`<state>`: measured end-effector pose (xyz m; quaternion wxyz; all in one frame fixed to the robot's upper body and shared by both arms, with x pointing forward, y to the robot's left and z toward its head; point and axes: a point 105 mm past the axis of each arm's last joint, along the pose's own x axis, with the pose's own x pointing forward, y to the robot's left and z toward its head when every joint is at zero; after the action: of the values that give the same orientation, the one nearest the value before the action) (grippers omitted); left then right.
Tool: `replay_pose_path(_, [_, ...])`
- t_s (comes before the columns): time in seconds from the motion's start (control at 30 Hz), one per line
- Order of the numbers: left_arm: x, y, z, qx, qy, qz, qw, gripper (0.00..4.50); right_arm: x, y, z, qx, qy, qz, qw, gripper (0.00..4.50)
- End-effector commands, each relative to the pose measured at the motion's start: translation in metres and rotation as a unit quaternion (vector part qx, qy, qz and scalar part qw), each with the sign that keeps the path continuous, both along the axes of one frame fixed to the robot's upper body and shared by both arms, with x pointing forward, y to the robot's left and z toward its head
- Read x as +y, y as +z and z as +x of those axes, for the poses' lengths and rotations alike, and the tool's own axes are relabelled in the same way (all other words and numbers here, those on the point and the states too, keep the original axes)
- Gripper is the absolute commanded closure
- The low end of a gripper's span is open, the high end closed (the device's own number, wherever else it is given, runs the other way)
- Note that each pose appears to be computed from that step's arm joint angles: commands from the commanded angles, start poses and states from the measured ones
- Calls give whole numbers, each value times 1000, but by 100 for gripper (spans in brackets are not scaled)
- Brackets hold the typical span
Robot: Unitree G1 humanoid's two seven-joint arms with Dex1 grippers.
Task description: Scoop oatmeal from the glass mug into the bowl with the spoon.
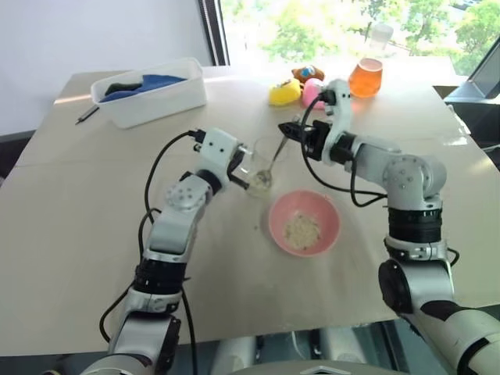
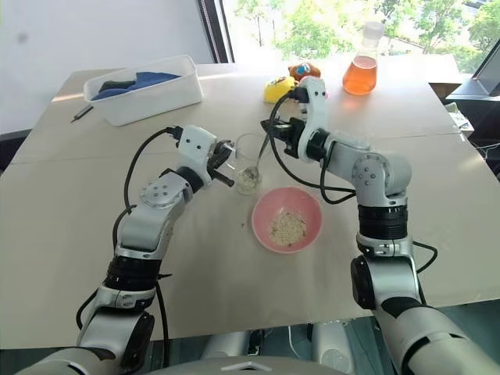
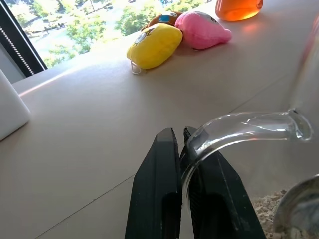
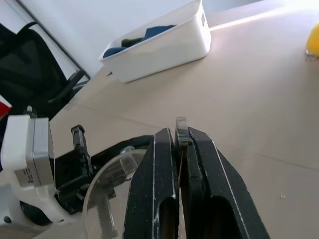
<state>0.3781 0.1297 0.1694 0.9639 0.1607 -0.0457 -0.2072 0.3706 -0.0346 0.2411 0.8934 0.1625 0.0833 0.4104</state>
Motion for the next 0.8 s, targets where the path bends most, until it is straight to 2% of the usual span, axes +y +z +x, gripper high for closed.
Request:
replay_pose_path(0.03, [-1,5,-1,-19,-3,-4,1000,437,-8,27,-2,-14,-10,42,999,450])
replay_pose_path(0.27, [-1,0,0,-13,-4,-10,1000,437,-20,34,-2,-17,-30,41,999,450])
replay_pose_path(0.8, [-3,-9,-1,-18,-15,-60,998,437,-53,40,2,51,-78,132,987,450])
